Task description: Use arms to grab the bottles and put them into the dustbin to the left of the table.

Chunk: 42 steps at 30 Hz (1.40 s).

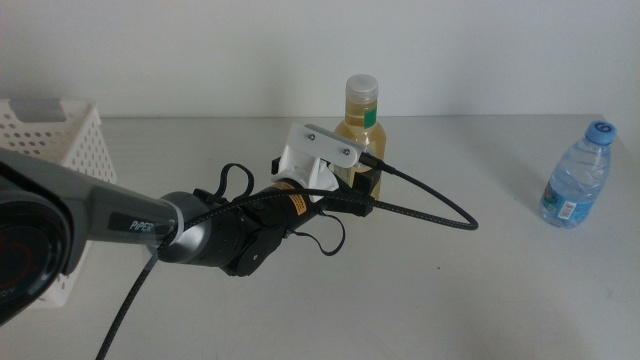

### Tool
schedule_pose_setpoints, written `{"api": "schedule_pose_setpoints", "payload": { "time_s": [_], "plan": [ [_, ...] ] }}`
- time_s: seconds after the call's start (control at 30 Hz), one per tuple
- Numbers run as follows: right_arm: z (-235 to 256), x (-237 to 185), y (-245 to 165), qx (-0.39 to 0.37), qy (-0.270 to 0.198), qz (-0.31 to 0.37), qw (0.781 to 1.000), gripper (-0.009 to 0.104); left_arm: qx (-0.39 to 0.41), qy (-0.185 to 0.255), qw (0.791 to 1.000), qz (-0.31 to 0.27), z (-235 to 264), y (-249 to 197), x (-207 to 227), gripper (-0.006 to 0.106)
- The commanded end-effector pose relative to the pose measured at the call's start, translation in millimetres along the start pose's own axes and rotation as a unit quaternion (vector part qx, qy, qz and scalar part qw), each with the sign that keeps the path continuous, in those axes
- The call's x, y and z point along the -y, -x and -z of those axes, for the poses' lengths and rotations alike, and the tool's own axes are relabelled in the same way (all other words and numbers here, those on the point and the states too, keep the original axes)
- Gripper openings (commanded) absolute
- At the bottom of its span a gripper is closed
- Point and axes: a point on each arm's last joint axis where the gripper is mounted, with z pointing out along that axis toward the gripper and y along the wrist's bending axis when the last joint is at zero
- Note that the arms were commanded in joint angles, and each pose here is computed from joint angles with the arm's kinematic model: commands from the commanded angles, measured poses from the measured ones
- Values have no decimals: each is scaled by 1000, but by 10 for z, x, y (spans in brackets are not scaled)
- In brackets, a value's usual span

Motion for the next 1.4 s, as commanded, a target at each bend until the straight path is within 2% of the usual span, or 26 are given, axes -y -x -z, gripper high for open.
{"api": "schedule_pose_setpoints", "payload": {
  "time_s": [0.0,0.33,0.5,0.73,0.83,0.97,1.23,1.27,1.37],
  "plan": [
    [27,5,99,51,-4,7,999,73,83,1,997,7,-4,365,-27,90],
    [27,5,99,51,-4,7,999,73,98,7,995,14,-262,356,-144,90],
    [27,5,99,51,-4,7,999,73,107,-8,994,32,-390,365,-139,90],
    [27,5,99,51,-4,7,999,73,107,-8,994,28,-461,332,-156,90],
    [27,5,99,51,-4,7,999,73,102,-17,994,16,-465,316,-137,86],
    [27,5,99,51,-4,7,999,73,99,-27,995,6,-463,311,-136,67],
    [27,5,99,51,-4,7,999,73,104,-3,993,51,-446,342,-238,2],
    [27,5,99,51,-4,7,999,73,99,-5,994,54,-434,371,-231,-2],
    [27,5,99,51,-4,7,999,73,54,-16,998,36,-358,510,-184,-2]
  ]
}}
